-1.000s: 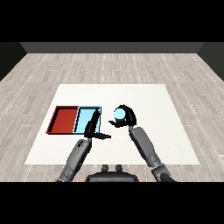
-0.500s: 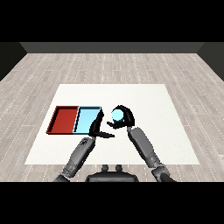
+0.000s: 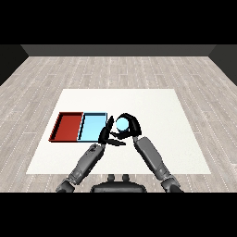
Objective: Pick the blue can and put it in the blue box
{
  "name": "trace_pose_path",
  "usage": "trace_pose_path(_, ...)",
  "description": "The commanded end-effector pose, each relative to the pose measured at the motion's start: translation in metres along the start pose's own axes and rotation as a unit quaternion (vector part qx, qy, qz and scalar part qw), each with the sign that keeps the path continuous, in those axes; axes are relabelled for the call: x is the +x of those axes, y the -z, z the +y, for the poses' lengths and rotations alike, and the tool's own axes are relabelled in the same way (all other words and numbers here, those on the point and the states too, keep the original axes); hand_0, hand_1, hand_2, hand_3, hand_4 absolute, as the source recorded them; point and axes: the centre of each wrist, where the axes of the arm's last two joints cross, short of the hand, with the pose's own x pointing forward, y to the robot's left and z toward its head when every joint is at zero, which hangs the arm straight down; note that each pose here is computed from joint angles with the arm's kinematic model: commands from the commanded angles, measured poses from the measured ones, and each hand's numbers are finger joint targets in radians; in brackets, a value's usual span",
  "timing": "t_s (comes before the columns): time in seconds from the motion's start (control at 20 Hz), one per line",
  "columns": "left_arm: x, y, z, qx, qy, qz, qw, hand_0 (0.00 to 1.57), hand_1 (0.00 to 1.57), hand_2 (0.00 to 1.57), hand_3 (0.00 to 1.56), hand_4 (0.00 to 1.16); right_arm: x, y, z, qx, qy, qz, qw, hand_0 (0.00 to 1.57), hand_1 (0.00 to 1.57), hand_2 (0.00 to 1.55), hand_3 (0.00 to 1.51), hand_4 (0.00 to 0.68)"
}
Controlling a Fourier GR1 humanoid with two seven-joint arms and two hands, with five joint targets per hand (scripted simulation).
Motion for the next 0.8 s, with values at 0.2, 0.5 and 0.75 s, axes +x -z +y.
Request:
trace_pose_path(0.2, -0.02, -0.0045, 0.0, -0.011, -0.004, 0.004, 1.0, 0.0, 0.0, 0.0, 0.0, 0.0, -0.004, 0.009, 0.012, 0.019, -0.002, -0.004, 0.9998, 1.41, 1.41, 1.43, 1.39, 0.646)
trace_pose_path(0.5, 0.0, 0.0184, 0.001, -0.02, 0.001, -0.006, 1.0, 0.0, 0.0, 0.0, 0.0, 0.0, -0.004, -0.019, 0.03, 0.022, 0.006, 0.003, 0.9997, 1.43, 1.43, 1.43, 1.39, 0.616)
trace_pose_path(0.75, -0.005, 0.0063, -0.012, -0.025, -0.015, -0.01, 1.0, 0.0, 0.0, 0.0, 0.0, 0.0, 0.006, 0.018, 0.031, 0.051, -0.027, 0.007, 0.9983, 1.39, 1.39, 1.44, 1.39, 0.62)
